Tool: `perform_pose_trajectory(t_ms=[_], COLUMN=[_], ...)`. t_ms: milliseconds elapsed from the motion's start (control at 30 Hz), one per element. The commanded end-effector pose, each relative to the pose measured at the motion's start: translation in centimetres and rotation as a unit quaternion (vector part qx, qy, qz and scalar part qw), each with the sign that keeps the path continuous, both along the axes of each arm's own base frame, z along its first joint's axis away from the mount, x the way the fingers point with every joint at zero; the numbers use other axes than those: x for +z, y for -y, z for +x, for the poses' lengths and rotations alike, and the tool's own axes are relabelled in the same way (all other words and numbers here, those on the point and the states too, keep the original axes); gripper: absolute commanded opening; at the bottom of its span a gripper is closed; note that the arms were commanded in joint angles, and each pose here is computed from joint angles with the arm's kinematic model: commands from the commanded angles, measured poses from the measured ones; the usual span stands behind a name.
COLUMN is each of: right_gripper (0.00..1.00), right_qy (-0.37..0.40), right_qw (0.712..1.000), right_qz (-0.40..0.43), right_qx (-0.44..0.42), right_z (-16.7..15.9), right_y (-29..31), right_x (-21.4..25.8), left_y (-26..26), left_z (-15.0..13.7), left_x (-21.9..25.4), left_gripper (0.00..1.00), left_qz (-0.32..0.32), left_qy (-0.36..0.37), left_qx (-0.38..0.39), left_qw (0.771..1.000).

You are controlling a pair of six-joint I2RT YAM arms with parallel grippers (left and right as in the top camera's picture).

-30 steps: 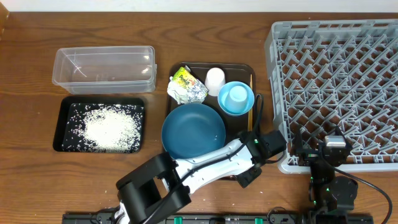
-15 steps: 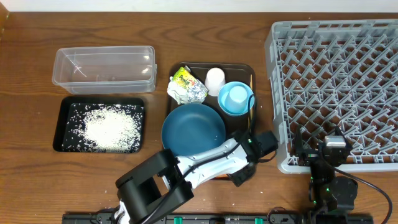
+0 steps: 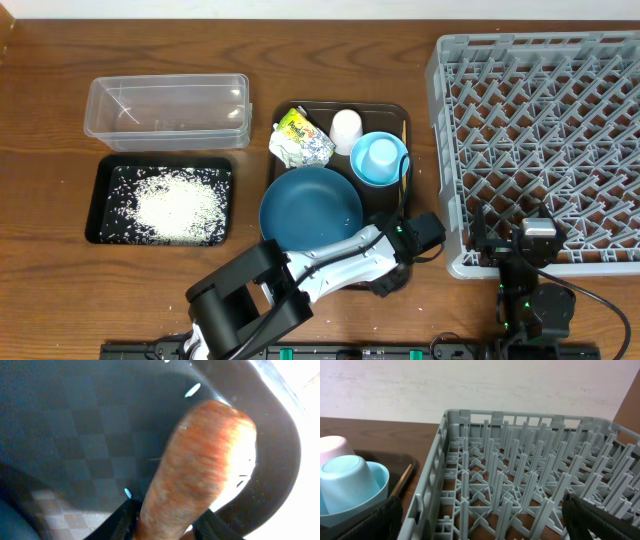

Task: Sort waste into correct bins and load items into the dishwasher rack
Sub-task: 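Lift the carrot with the left gripper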

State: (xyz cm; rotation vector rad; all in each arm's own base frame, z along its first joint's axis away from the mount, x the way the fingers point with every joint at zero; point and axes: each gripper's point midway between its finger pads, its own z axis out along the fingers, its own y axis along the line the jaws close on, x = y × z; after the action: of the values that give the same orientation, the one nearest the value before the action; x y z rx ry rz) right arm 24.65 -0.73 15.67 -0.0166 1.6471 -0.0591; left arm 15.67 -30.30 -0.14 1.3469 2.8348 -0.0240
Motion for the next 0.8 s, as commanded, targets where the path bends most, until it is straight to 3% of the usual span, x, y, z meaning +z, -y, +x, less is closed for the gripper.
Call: perform_pose_trajectory(t_ms=[0,467,667,767], right_gripper=[0.99,0.99,0.99,0.99], right_qy=[-0.001,0.0,-0.001,-0.001], right_qw=[1.0,1.0,1.0,1.0], right_qz=[-0.006,-0.006,-0.006,-0.006], right_qx=[0.004,0.004,0.004,0.004], right_z=[0.0,0.0,0.0,0.0], right_y=[-0.3,-0.3,-0.3,-0.3], right_x=[-0.1,0.0,-0.1,-0.1], left_y=[-0.6,1.1,-2.0,-4.1], left_z=[-0.4,0.3,4.5,6.1], left_x=[-0.1,7.8,13.5,15.4], left_gripper=[0.33,0.29,0.27,0.33], left_qz=[0.013,-0.094,-0.153,-0.183], left_qy=[-0.01,0.031,0.079,0.075], left_qx=[0.0,0.013,0.083,0.126], left_qw=[1.0,0.995,0.982,0.972])
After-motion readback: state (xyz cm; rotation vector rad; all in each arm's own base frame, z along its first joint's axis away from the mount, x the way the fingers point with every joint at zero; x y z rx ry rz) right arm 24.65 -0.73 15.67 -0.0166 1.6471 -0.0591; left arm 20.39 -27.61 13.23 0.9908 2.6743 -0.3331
